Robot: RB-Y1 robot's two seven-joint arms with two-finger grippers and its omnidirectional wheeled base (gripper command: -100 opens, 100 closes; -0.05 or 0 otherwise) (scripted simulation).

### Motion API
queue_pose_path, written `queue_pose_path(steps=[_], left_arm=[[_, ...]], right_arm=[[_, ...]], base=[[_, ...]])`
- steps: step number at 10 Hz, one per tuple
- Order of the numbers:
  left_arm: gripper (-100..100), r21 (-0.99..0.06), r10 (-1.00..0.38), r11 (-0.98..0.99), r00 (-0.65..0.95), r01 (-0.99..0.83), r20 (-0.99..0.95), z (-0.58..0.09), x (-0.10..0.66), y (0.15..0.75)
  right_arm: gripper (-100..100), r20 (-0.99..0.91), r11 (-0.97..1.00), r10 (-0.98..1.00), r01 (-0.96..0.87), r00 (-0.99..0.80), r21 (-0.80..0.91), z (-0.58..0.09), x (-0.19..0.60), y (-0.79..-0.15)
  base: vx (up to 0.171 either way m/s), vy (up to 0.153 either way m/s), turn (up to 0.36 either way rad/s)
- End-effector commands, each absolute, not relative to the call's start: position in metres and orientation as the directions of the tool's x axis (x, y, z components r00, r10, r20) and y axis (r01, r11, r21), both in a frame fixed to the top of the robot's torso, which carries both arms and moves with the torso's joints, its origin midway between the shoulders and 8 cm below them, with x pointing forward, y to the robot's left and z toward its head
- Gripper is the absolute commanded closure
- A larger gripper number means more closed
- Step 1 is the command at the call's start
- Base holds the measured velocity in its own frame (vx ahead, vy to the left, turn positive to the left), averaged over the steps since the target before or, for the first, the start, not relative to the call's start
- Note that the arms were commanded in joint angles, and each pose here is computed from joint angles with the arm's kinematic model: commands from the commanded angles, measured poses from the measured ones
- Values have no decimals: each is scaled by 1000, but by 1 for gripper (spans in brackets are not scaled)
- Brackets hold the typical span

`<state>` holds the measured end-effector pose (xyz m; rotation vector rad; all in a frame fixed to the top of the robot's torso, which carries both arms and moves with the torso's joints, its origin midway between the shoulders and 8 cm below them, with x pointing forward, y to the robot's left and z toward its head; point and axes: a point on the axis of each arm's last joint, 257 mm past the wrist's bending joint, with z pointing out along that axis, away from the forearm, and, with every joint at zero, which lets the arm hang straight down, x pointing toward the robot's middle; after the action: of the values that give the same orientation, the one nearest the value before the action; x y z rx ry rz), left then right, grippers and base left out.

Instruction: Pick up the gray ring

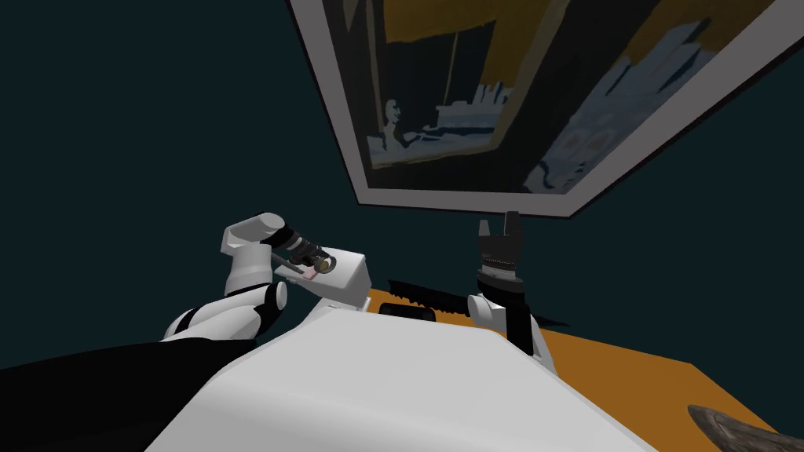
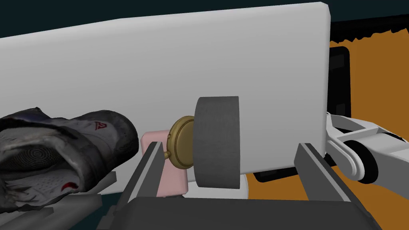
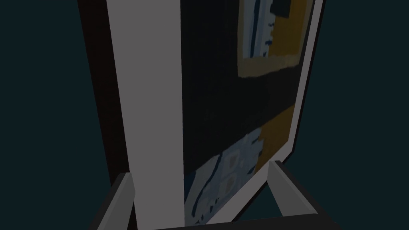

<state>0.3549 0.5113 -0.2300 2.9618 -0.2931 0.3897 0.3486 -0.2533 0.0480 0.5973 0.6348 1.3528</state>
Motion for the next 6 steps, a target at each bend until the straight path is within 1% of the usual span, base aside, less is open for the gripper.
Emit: queue_pose_path(steps=[1,2,3,4,6], left_arm=[[-100,141,-173,-968,958,-209,229,-235,343,505],[-100,129,-174,-969,954,-210,246,-234,348,507],[0,132,-174,-969,955,-210,241,-235,347,507],[-100,133,-163,-971,957,-198,241,-237,344,516],[-100,128,-143,-976,960,-178,242,-241,338,535]], right_arm=[[0,-70,123,992,-688,105,715,48,349,-253],[0,-70,123,992,-688,105,715,48,349,-253],[0,-70,123,992,-688,105,715,48,349,-253],[0,-70,123,992,-688,105,715,48,349,-253],[0,-70,123,992,-688,104,715,48,349,-253]], base=[[15,38,49],[6,19,6],[0,0,0],[-5,-24,-91],[-18,-56,-119]])
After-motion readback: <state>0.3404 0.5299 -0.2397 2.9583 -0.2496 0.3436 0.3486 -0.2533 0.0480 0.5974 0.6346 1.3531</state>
